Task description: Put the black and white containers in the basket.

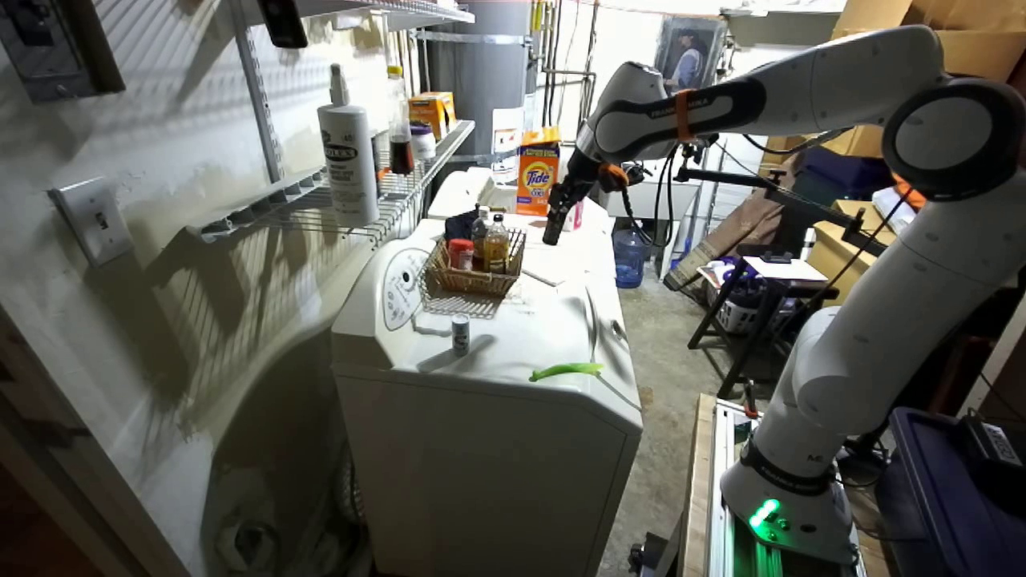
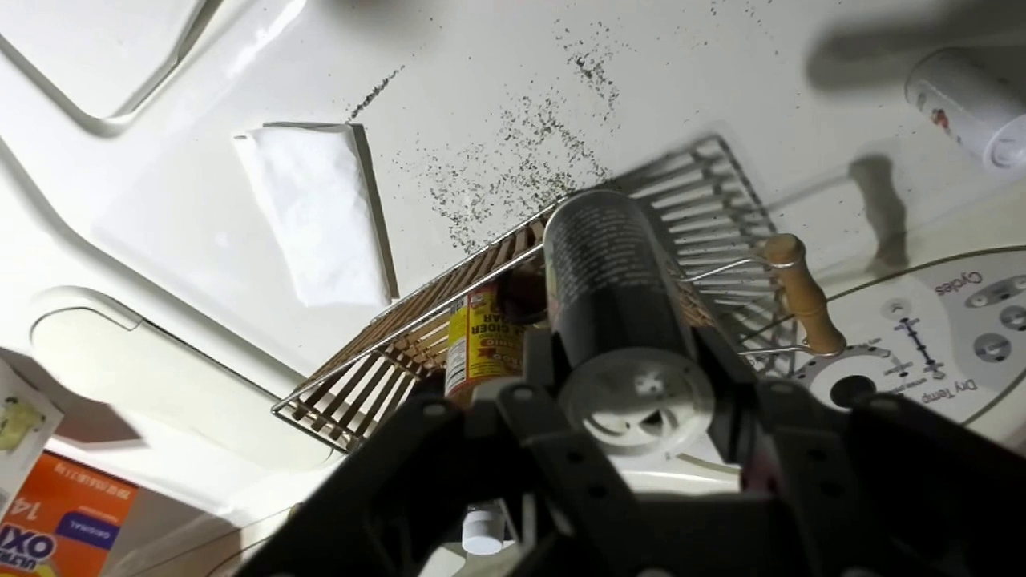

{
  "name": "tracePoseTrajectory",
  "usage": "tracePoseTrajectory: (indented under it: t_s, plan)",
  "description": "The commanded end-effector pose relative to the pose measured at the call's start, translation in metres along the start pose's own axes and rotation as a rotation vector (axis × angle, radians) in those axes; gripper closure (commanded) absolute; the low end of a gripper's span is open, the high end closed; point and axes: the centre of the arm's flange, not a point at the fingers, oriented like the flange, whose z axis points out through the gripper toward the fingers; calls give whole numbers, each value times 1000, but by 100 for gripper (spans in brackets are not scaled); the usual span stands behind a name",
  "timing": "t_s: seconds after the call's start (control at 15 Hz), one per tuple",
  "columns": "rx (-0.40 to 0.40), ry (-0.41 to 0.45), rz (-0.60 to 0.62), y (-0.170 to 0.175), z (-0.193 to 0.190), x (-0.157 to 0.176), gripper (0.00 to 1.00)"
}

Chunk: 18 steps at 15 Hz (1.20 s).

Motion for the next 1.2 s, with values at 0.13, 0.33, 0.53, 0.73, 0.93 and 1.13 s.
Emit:
tracePoseTrajectory:
  t_s: [0.13,0.33,0.53,0.73,0.93,1.13]
  plan:
    - [-45,72,82,64,18,61,80]
    - [-36,94,112,99,35,93,80]
    - [1,110,130,120,55,122,80]
    - [22,120,105,137,79,147,80]
    - [31,101,96,158,101,162,80]
    - [88,69,86,171,124,168,80]
